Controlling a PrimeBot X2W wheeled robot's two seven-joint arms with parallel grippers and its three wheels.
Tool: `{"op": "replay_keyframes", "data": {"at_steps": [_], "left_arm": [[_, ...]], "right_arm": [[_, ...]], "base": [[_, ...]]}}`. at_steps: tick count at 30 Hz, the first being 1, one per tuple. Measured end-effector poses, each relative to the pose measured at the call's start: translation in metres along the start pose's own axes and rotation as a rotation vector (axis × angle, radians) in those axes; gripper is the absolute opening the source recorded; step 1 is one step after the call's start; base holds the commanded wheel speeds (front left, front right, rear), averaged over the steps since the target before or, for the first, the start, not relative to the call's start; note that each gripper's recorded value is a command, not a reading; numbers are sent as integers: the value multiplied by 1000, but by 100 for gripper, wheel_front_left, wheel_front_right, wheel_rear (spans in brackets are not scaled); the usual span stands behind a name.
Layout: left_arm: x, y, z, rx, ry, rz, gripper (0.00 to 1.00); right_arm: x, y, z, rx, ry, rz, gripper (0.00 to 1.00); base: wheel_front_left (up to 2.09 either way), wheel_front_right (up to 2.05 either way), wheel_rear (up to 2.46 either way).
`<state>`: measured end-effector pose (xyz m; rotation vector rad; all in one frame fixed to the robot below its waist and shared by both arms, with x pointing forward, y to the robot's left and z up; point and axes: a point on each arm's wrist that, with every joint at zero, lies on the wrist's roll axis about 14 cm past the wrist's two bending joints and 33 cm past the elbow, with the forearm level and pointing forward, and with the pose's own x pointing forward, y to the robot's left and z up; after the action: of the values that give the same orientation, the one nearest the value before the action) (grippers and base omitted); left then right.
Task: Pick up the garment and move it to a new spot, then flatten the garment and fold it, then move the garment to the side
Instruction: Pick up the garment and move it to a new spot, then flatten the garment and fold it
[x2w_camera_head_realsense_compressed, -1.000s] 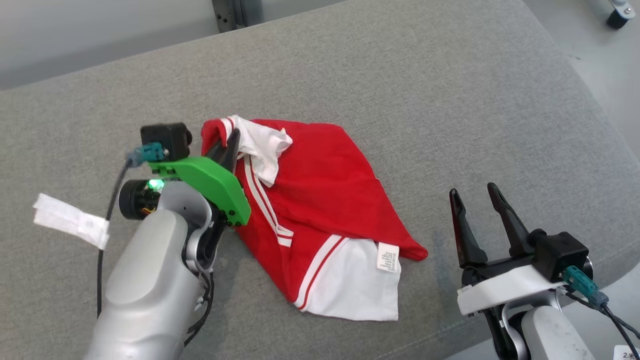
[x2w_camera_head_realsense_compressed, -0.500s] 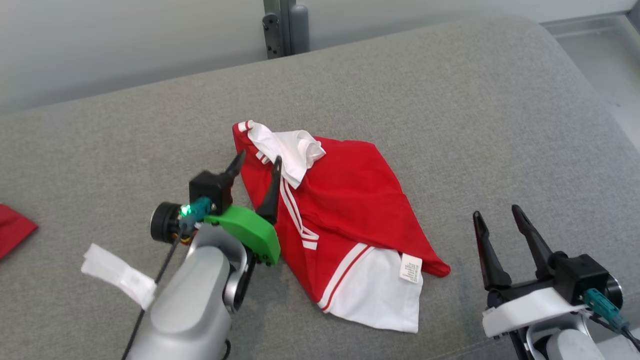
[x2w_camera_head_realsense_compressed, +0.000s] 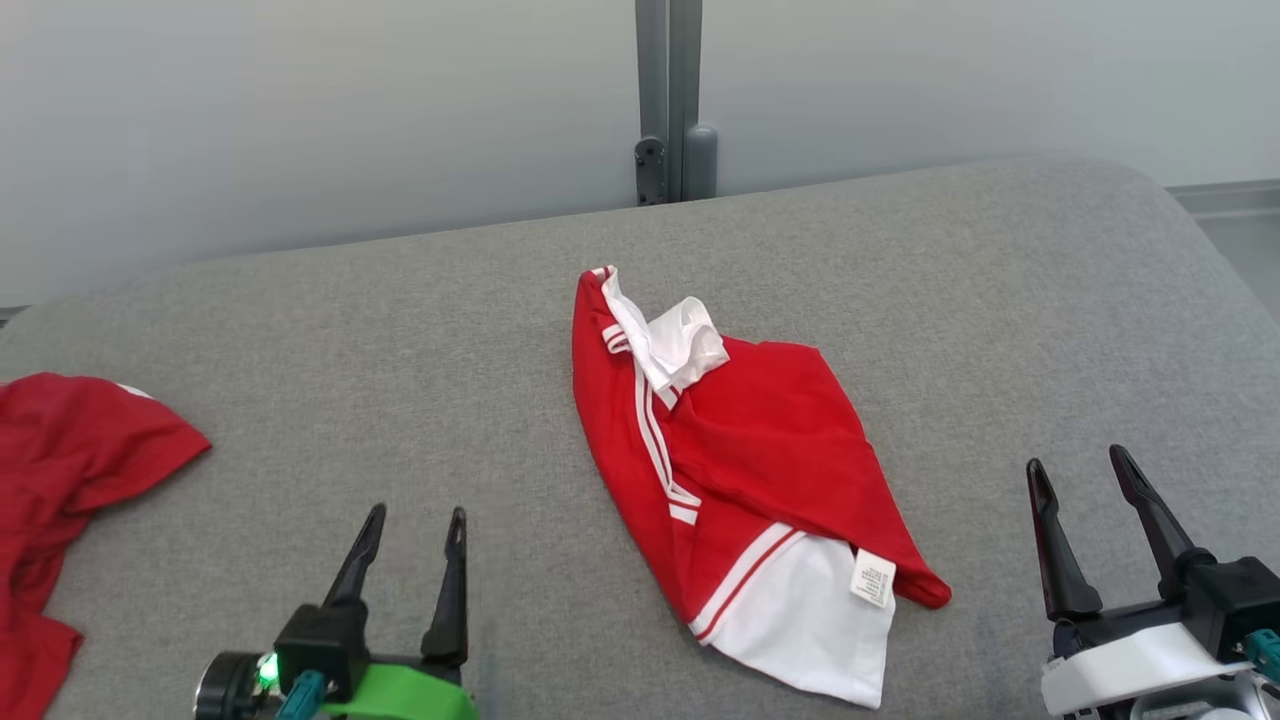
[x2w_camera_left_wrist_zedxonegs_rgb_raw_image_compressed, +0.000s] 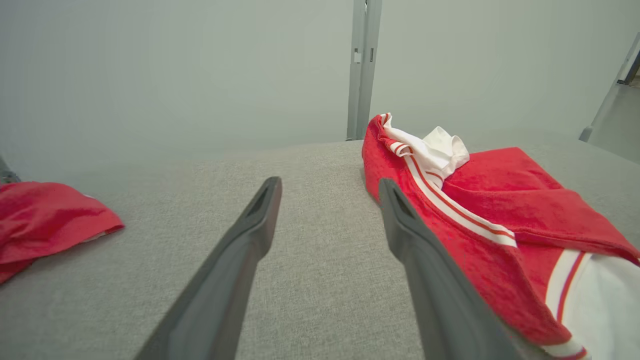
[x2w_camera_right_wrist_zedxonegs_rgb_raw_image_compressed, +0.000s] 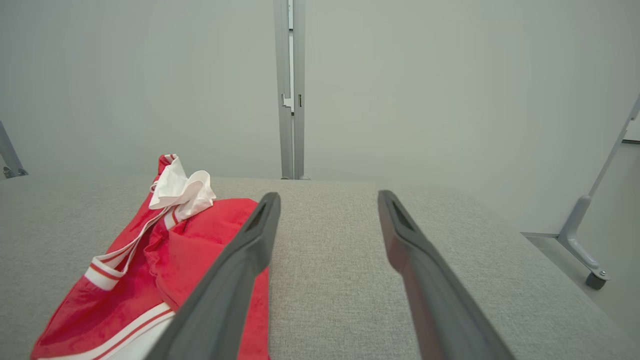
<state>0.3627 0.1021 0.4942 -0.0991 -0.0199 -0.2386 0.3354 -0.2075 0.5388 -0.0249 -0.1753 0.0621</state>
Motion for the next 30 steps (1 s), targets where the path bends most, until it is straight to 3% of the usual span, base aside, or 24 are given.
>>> {"op": "replay_keyframes", "data": {"at_steps": [5, 12, 30], "left_arm": [[-26, 29, -2, 1, 1, 104, 100], [-45, 51, -7, -5, 11, 157, 100], [-49, 62, -9, -5, 13, 180, 100]], "right_arm": [[-1, 4, 4, -4, -13, 12, 100], [1, 12, 2, 11, -9, 27, 100], [-1, 11, -4, 12, 10, 26, 100]], "base": [[0, 0, 0], [0, 0, 0], [0, 0, 0]]}}
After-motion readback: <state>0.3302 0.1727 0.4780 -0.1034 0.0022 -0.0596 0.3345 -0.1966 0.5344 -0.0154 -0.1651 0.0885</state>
